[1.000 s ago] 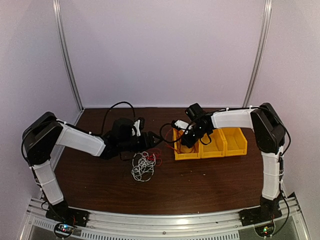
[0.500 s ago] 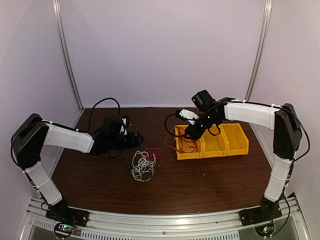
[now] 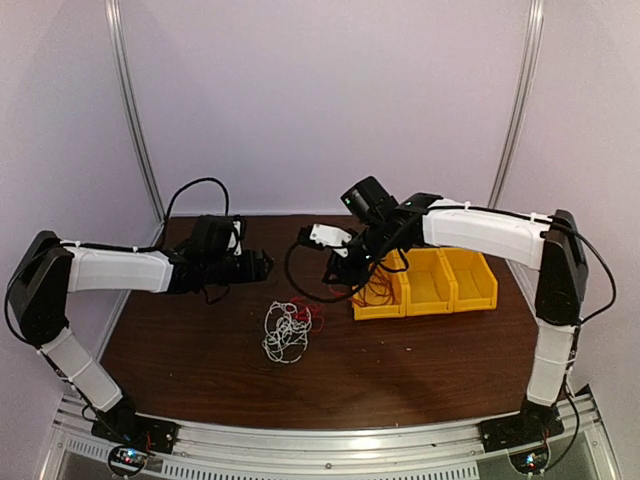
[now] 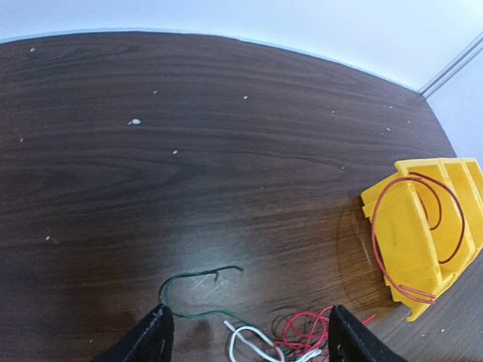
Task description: Untangle the cables
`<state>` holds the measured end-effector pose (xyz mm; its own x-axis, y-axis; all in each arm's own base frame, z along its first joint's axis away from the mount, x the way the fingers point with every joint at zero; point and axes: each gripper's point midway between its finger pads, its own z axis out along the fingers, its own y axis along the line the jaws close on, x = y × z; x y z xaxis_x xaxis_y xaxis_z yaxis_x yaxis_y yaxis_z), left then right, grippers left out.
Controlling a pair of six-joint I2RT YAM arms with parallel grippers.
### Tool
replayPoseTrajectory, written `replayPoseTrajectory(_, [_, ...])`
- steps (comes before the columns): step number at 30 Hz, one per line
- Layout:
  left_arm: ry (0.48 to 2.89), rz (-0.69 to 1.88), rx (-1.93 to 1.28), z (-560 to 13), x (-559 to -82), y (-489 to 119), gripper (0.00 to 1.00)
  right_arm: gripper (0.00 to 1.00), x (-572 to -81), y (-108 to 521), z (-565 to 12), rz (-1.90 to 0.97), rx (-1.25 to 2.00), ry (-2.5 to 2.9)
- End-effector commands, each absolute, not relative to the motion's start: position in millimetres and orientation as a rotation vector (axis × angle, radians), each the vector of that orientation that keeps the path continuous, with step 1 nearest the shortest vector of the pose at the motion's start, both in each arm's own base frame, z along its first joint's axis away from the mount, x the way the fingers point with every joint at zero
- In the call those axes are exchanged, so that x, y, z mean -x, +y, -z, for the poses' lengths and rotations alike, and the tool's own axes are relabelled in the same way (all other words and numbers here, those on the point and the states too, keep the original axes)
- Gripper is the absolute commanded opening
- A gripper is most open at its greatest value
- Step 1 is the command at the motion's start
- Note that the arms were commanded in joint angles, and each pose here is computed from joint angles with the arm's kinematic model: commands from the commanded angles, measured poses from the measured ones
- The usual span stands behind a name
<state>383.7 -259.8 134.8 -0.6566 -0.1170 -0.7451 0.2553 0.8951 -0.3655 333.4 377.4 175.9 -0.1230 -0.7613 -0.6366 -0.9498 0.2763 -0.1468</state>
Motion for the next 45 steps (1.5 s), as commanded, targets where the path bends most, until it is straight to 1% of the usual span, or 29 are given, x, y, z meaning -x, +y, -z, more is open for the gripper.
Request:
replayPoseTrajectory(1, [2.209, 0.609, -0.036, -136.1, -374.6, -243.0, 0.71, 0.38, -338.0, 420.6, -147.0, -0.486, 1.578, 1.949])
replayPoseTrajectory(5, [2.2, 0.604, -0.03, -137.9, -368.3, -236.5, 0.71, 0.43, -354.1, 432.7, -113.0, -0.46, 1.578, 2.025])
replayPoseTrajectory(9, [2.189, 0.601, -0.028, -137.9, -364.6, -232.7, 0.71, 0.43, -362.0, 435.6, -95.3, -0.432, 1.577, 2.054])
replayPoseTrajectory(12, [2.191, 0.622, -0.034, -135.1, -363.5, -235.6, 0.71, 0.41, -356.8, 437.7, -85.9, -0.464, 1.603, 2.077])
replayPoseTrajectory(13, [2.193, 0.627, -0.035, -132.9, -364.0, -236.9, 0.71, 0.38, -355.4, 438.3, -83.3, -0.473, 1.609, 2.083])
replayPoseTrajectory(14, [2.196, 0.631, -0.035, -131.1, -363.9, -237.5, 0.71, 0.31, -355.4, 438.1, -81.1, -0.476, 1.609, 2.09])
replayPoseTrajectory(15, [2.196, 0.636, -0.035, -130.2, -364.5, -238.6, 0.71, 0.2, -355.3, 438.0, -79.6, -0.478, 1.606, 2.097])
replayPoseTrajectory(17, [2.193, 0.652, -0.048, -128.6, -364.6, -241.8, 0.71, 0.03, -355.9, 438.4, -84.9, -0.478, 1.595, 2.094])
replayPoseTrajectory(18, [2.183, 0.676, -0.066, -130.0, -364.1, -245.6, 0.71, 0.0, -356.1, 438.9, -92.4, -0.481, 1.591, 2.083])
replayPoseTrajectory(21, [2.085, 0.815, -0.168, -144.0, -356.1, -263.5, 0.7, 0.0, -355.7, 441.9, -135.7, -0.498, 1.553, 2.02])
replayPoseTrajectory(22, [2.004, 0.905, -0.239, -157.4, -348.2, -274.4, 0.7, 0.0, -354.1, 443.4, -154.6, -0.518, 1.537, 1.991])
replayPoseTrajectory(23, [1.878, 1.008, -0.323, -177.0, -334.8, -284.6, 0.71, 0.0, -351.4, 444.5, -182.2, -0.545, 1.513, 1.945])
replayPoseTrajectory(24, [1.749, 1.095, -0.399, -194.3, -315.6, -292.3, 0.71, 0.0, -348.3, 446.5, -197.3, -0.574, 1.507, 1.915])
replayPoseTrajectory(25, [1.621, 1.139, -0.432, -212.8, -301.5, -294.5, 0.72, 0.0, -343.5, 446.8, -221.7, -0.604, 1.492, 1.869])
replayPoseTrajectory(27, [1.535, 1.151, -0.443, -222.9, -293.3, -299.3, 0.73, 0.0, -336.3, 448.5, -252.5, -0.649, 1.47, 1.812])
replayPoseTrajectory(31, [1.594, 1.113, -0.464, -197.8, -313.5, -325.2, 0.68, 0.0, -323.3, 450.7, -296.4, -0.722, 1.469, 1.721])
replayPoseTrajectory(35, [1.762, 1.049, -0.384, -145.4, -349.9, -340.9, 0.62, 0.0, -313.8, 447.3, -338.9, -0.747, 1.457, 1.632])
replayPoseTrajectory(37, [1.835, 1.029, -0.352, -122.4, -360.8, -345.2, 0.6, 0.0, -312.6, 439.6, -371.0, -0.713, 1.424, 1.56])
replayPoseTrajectory(42, [1.968, 1.005, -0.304, -79.4, -369.5, -348.4, 0.6, 0.0, -304.5, 403.7, -469.3, -0.572, 1.296, 1.341])
replayPoseTrajectory(45, [2.011, 0.979, -0.284, -68.7, -371.2, -345.8, 0.6, 0.0, -314.8, 372.7, -505.5, -0.488, 1.214, 1.298])
